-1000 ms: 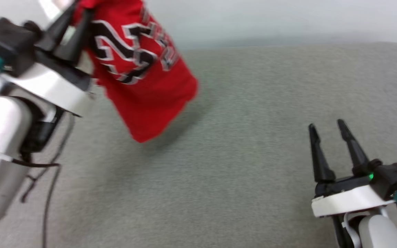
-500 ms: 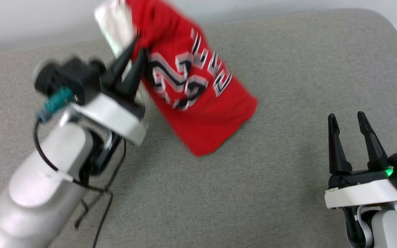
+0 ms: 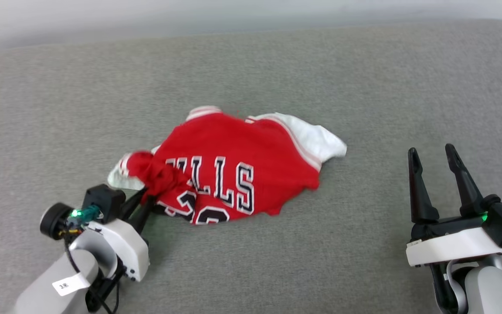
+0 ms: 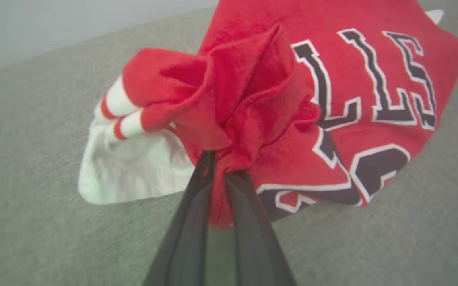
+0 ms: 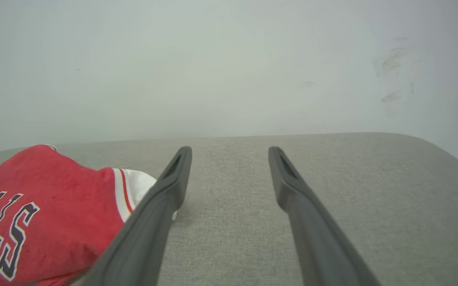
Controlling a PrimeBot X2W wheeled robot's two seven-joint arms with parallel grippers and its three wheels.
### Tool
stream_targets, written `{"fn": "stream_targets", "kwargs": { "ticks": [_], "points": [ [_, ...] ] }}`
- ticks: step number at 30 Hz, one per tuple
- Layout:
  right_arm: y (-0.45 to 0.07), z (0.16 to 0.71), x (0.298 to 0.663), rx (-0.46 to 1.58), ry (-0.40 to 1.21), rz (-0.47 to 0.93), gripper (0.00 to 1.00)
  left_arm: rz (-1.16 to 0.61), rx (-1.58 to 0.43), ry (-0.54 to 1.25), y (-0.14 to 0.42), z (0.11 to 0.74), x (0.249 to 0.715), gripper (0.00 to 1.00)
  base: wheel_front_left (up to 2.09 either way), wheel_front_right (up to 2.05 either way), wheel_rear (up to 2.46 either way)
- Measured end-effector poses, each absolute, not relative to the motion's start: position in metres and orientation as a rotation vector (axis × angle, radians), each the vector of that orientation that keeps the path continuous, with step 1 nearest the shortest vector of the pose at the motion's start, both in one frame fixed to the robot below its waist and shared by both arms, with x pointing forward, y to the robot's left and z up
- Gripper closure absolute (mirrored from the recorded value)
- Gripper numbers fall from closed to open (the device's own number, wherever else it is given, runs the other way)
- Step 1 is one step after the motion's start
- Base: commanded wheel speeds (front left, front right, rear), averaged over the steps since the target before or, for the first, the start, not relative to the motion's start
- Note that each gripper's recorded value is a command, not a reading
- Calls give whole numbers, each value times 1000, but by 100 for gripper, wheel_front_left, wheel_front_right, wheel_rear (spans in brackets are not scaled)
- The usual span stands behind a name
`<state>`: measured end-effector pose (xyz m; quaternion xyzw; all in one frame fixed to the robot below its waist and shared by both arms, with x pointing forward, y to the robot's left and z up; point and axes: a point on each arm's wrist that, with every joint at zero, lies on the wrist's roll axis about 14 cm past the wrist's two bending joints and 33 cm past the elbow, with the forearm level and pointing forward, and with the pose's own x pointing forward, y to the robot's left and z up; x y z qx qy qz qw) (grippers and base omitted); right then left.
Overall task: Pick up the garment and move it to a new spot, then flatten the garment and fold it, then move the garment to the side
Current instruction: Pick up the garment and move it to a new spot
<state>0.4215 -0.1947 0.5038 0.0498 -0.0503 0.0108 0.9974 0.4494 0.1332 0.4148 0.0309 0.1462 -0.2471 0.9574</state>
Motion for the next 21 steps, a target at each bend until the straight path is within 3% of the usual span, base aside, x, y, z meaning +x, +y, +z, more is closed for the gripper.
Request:
{"fn": "stream_targets", "kwargs": {
  "ticks": [1,2,10,21],
  "points": [
    [-192,504,422,100,-101,30,0,-491,75,324,139,409,446,43,0,0,0],
    [-189,505,423,100,-103,37,0,-493,82,349,141,405,441,0,0,0,0],
    [-177,511,418,99,-114,71,0,-451,113,299,151,421,430,0,0,0,0],
    [-175,530,403,85,-161,79,0,-267,95,-28,170,516,413,0,0,0,0]
  ]
}}
